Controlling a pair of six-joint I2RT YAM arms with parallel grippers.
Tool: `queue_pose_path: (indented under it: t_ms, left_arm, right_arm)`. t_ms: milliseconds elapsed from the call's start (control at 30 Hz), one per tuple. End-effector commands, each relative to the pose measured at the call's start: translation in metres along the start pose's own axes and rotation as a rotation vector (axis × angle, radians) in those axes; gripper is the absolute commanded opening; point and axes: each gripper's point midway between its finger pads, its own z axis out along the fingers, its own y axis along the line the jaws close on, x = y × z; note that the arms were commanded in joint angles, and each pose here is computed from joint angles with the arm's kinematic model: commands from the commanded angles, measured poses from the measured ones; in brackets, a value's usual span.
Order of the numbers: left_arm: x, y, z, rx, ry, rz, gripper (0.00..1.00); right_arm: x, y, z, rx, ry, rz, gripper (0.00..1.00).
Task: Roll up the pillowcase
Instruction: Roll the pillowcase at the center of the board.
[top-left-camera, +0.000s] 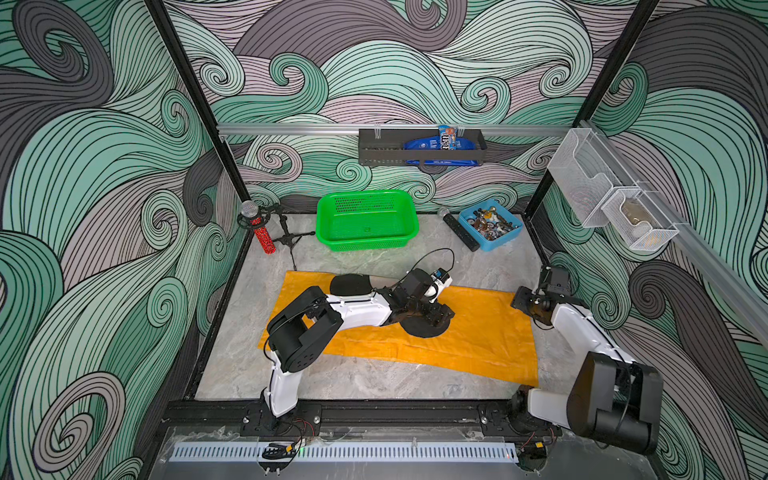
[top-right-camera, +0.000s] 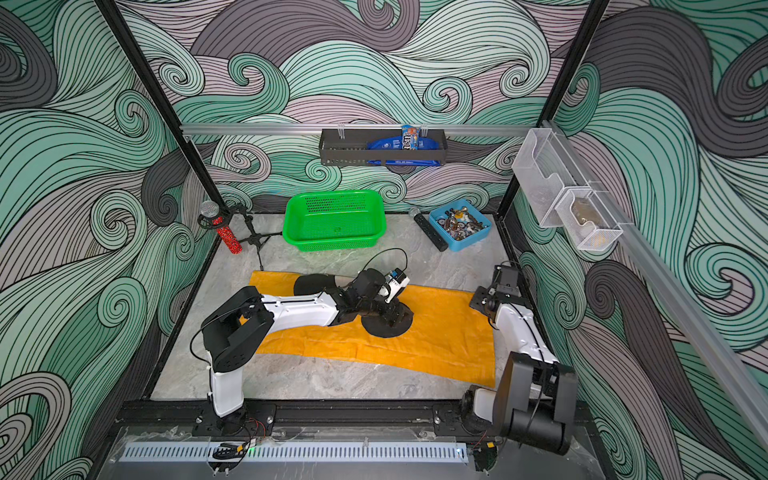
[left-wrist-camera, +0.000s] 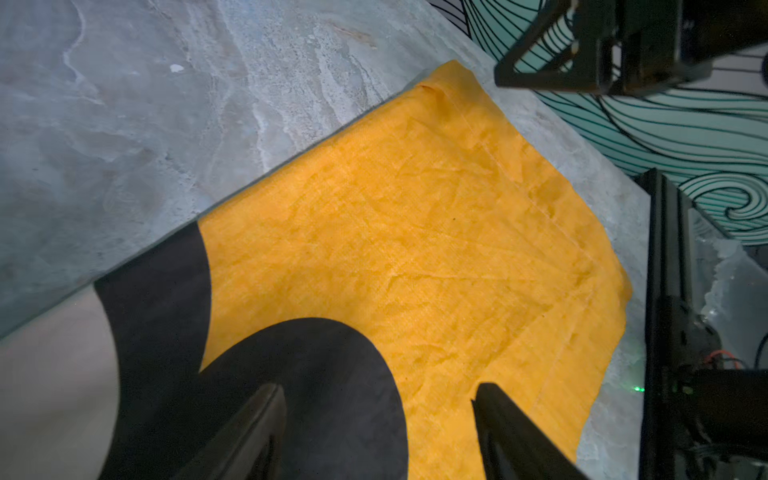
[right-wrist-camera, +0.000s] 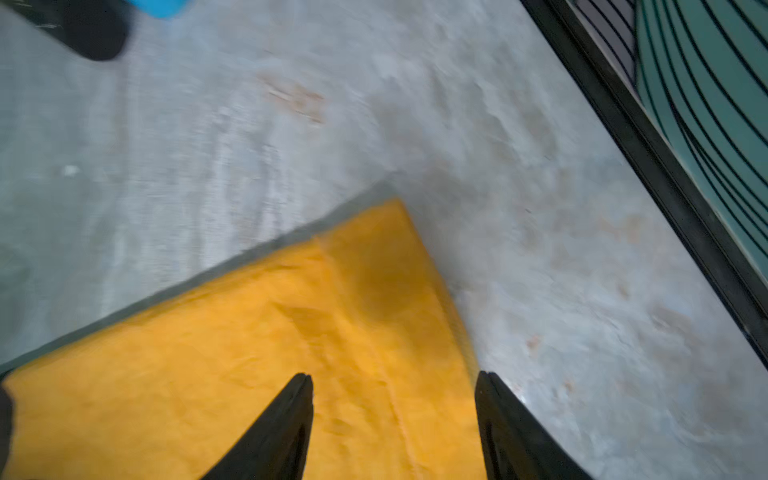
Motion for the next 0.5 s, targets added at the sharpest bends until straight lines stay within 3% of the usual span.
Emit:
queue_pose_path:
  t_ms: [0, 200, 267, 433, 467]
  left_arm:
    - [-0.011, -0.015, 0.007, 0.08, -0.016, 0.037, 0.77]
    - [0.007, -0.016, 0.023, 0.106, 0.034, 0.032, 0.78]
    - [0.009, -0.017, 0.027, 0.115, 0.042, 0.031, 0.84]
    - [0.01, -0.025, 0.031, 0.148, 0.042, 0.027, 0.86]
    - [0.01, -0.027, 0.031, 0.153, 0.041, 0.029, 0.94]
  right_arm:
    - [0.017, -0.018, 0.01, 0.033, 0.085, 0.077, 0.64]
    - [0.033, -0.029, 0.023, 0.025, 0.171, 0.127, 0.61]
    - [0.033, -0.033, 0.025, 0.03, 0.174, 0.144, 0.6]
    - [0.036, -0.023, 0.036, -0.029, 0.233, 0.114, 0.58]
    - [0.036, -0.022, 0.037, -0.03, 0.235, 0.113, 0.57]
